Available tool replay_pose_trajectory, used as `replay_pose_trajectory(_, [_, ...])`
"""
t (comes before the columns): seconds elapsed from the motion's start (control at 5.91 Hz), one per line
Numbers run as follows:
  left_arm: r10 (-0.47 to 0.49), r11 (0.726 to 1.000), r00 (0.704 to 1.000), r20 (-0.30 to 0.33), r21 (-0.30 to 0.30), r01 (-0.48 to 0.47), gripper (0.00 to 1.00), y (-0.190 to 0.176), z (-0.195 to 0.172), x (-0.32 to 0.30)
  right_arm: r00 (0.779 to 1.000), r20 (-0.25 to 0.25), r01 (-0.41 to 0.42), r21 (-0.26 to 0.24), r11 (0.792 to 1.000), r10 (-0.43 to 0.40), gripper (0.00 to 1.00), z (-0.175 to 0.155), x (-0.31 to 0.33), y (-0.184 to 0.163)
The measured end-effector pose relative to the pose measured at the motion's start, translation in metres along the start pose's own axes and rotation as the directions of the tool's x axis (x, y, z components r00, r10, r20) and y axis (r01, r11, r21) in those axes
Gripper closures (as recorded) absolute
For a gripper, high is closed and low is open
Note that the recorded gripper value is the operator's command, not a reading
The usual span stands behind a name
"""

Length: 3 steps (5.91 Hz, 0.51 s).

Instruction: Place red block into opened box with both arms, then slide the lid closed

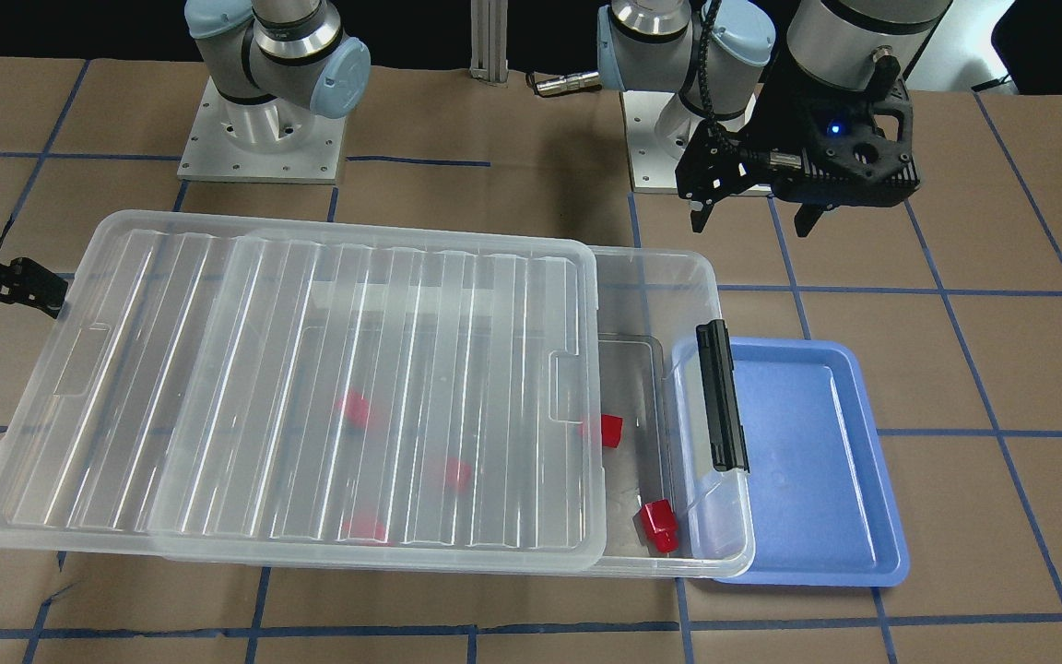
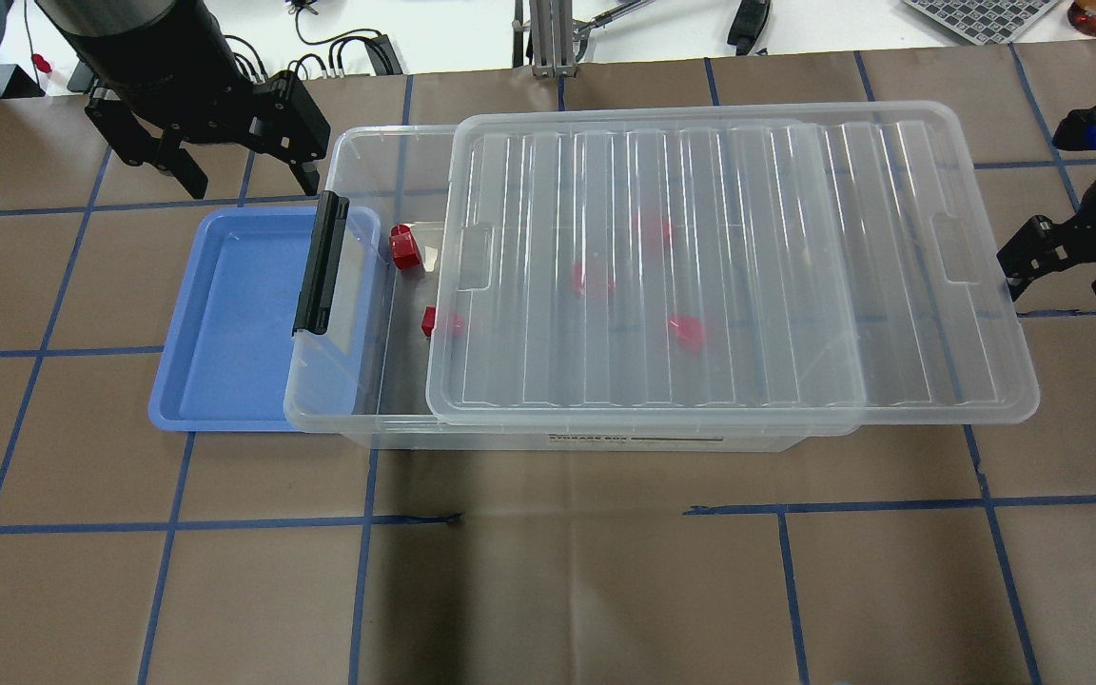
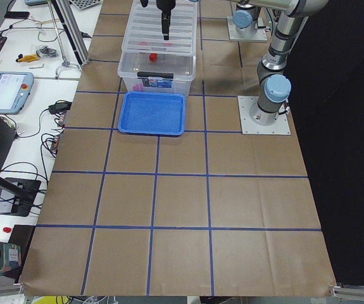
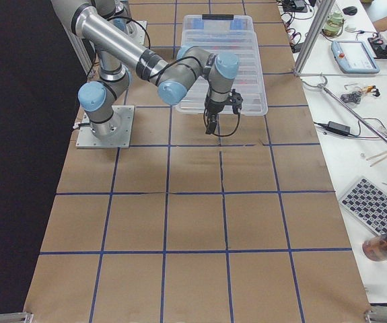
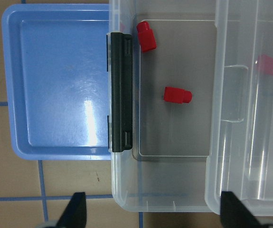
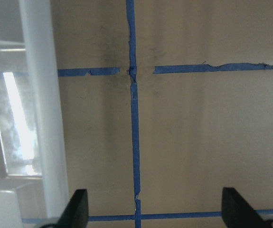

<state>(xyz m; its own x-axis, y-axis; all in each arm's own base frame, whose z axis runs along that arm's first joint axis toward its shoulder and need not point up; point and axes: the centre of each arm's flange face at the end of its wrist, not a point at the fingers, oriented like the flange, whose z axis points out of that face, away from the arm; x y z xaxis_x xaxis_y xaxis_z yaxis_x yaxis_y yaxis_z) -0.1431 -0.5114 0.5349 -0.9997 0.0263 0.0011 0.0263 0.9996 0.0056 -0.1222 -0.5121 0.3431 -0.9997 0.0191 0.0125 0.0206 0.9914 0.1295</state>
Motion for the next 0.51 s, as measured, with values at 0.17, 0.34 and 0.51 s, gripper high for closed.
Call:
replay_pose_trajectory(0.17, [0.0, 1.0, 1.0, 0.0, 0.0, 0.0, 0.02, 0.0, 0.0, 0.0, 1.0, -0.001, 0.01, 0.0, 1.0, -0.01, 0.0, 0.0, -0.005, -0.001])
replay_pose_trajectory(0.34, [0.0, 1.0, 1.0, 0.0, 0.0, 0.0, 0.02, 0.0, 0.0, 0.0, 1.0, -0.002, 0.019, 0.001, 1.0, -0.019, 0.0, 0.0, -0.012, -0.002])
replay_pose_trajectory(0.51, [0.0, 1.0, 1.0, 0.0, 0.0, 0.0, 0.02, 0.0, 0.0, 0.0, 1.0, -0.004, 0.028, 0.001, 1.0, -0.028, 0.0, -0.001, -0.019, -0.004])
